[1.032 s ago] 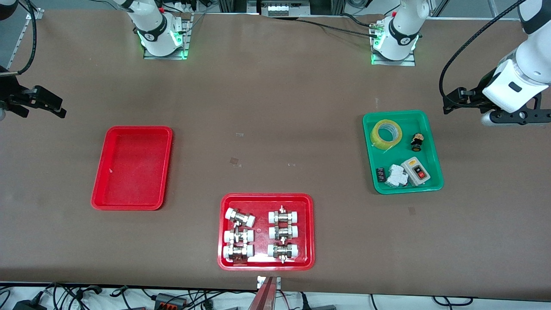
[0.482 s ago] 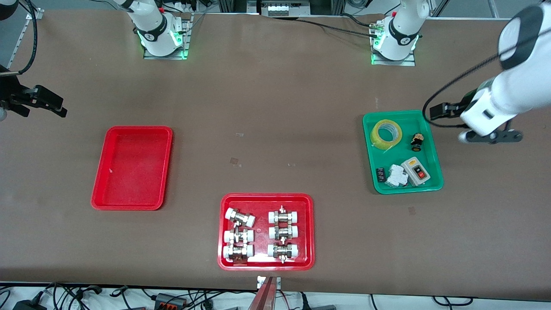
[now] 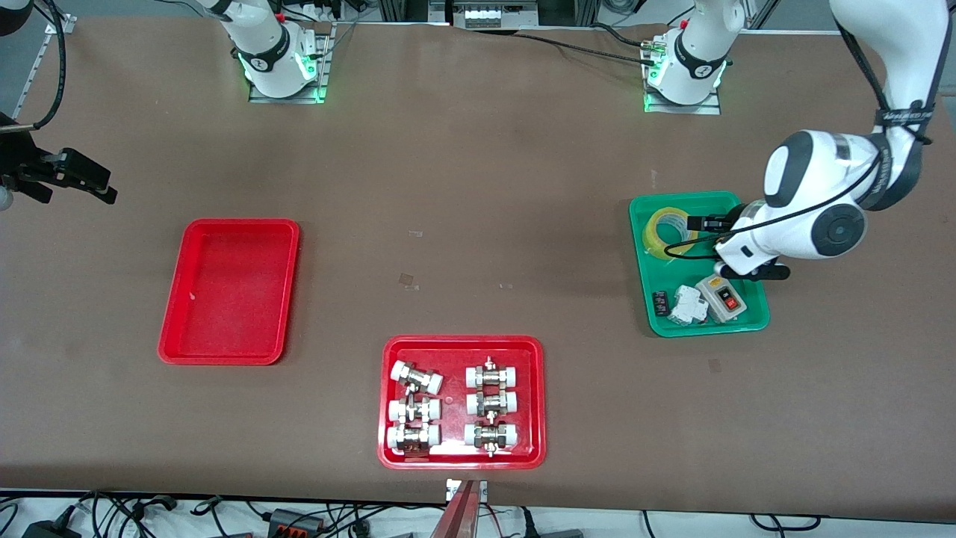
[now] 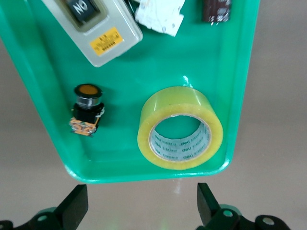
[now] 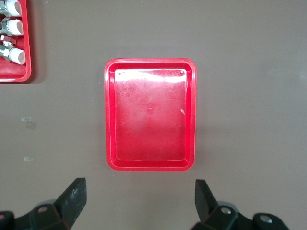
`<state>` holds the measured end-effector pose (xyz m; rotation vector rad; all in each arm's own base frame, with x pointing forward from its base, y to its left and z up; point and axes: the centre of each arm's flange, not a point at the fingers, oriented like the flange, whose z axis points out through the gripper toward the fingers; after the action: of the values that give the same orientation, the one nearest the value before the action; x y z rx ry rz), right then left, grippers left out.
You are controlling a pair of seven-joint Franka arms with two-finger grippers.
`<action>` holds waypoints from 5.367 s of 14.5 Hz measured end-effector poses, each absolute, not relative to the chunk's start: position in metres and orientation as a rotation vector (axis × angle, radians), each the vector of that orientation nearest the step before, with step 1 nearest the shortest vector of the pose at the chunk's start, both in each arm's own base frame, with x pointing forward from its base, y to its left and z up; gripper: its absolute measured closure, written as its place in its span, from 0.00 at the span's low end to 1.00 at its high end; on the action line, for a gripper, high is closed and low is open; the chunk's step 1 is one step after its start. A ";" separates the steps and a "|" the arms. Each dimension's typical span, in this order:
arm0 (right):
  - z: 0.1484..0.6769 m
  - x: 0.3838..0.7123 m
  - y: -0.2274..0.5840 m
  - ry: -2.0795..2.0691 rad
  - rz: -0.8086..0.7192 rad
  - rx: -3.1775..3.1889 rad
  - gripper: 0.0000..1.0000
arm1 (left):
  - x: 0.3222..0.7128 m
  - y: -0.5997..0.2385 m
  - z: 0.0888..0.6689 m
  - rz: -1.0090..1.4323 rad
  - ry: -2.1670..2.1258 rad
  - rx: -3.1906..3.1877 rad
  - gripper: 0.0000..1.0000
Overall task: Left arm passes tape to right arm into tray
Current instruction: 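Lower the left gripper over the yellow tape roll in the green tray, then grasp the tape roll rim with the left gripper and lift it, then carry the tape with the left gripper while the right gripper approaches it, then close the right gripper on the tape roll beside the left gripper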
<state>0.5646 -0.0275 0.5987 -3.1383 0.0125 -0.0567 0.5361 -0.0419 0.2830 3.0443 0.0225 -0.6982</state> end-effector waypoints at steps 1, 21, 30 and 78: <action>0.599 0.565 -0.028 0.012 -0.057 -3.138 0.00 | 0.533 -0.041 0.274 -0.701 0.026 3.041 0.00; 0.597 0.565 -0.028 0.012 -0.050 -3.138 0.00 | 0.510 -0.037 0.193 -0.649 0.101 3.032 0.78; 0.597 0.565 -0.028 0.013 -0.049 -3.138 0.00 | 0.543 -0.038 0.286 -0.733 0.129 3.039 0.79; 0.340 0.658 0.314 -0.437 -0.002 -2.163 0.00 | 0.611 -0.422 0.362 -0.088 0.155 2.581 0.79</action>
<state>0.6582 0.3144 0.3402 -2.1631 -0.4372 -0.0023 0.6115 -0.4215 0.3619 2.5807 0.1550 -0.0884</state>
